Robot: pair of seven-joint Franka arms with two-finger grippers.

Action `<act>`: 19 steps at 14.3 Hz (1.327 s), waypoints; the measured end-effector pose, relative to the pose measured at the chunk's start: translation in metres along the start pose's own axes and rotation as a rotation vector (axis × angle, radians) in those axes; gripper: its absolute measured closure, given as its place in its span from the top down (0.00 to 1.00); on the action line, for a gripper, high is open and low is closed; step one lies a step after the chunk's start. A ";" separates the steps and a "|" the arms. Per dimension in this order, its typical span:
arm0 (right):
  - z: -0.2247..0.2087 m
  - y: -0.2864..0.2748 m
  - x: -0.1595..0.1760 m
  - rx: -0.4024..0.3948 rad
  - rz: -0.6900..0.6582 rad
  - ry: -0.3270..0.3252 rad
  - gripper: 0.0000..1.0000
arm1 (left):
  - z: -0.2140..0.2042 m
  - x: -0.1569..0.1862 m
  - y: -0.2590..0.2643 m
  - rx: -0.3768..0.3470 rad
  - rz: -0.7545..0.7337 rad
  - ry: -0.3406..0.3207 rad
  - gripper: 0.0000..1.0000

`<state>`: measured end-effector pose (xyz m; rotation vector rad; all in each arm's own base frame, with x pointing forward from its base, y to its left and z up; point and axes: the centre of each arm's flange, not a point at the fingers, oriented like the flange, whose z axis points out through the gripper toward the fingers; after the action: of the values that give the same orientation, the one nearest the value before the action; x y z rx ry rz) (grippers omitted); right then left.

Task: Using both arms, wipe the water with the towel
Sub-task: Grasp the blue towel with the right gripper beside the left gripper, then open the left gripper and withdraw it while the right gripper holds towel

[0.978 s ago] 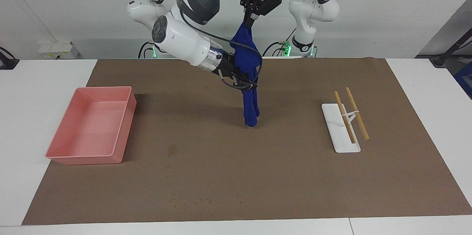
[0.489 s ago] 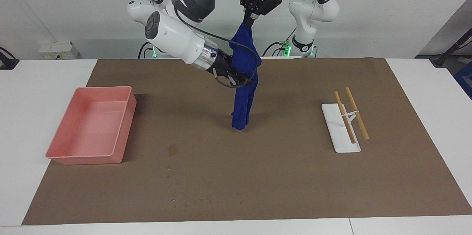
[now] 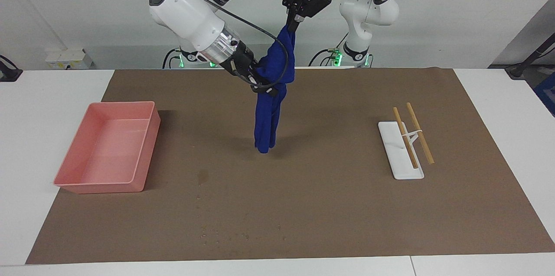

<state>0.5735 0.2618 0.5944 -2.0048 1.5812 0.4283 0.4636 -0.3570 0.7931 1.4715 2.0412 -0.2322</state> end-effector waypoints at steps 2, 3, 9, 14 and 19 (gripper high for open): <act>-0.003 0.000 0.002 0.002 -0.022 0.041 0.05 | -0.004 0.000 -0.001 -0.004 0.027 -0.001 0.25; -0.003 0.000 0.003 0.001 -0.036 0.059 0.05 | -0.006 0.001 -0.002 -0.003 0.055 0.004 0.35; -0.014 -0.004 0.033 -0.005 -0.200 0.197 0.05 | 0.004 0.070 0.015 0.056 0.228 0.176 0.99; -0.021 -0.003 0.131 -0.116 -0.486 0.316 0.05 | 0.007 0.210 0.066 0.106 0.316 0.279 1.00; -0.007 -0.025 0.186 -0.235 -0.752 0.445 0.05 | 0.036 0.308 0.068 0.211 0.544 0.326 1.00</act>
<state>0.6451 0.1149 0.5014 -2.8171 0.8854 -0.1463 0.4765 -0.1022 0.6041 2.2546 1.7981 0.0207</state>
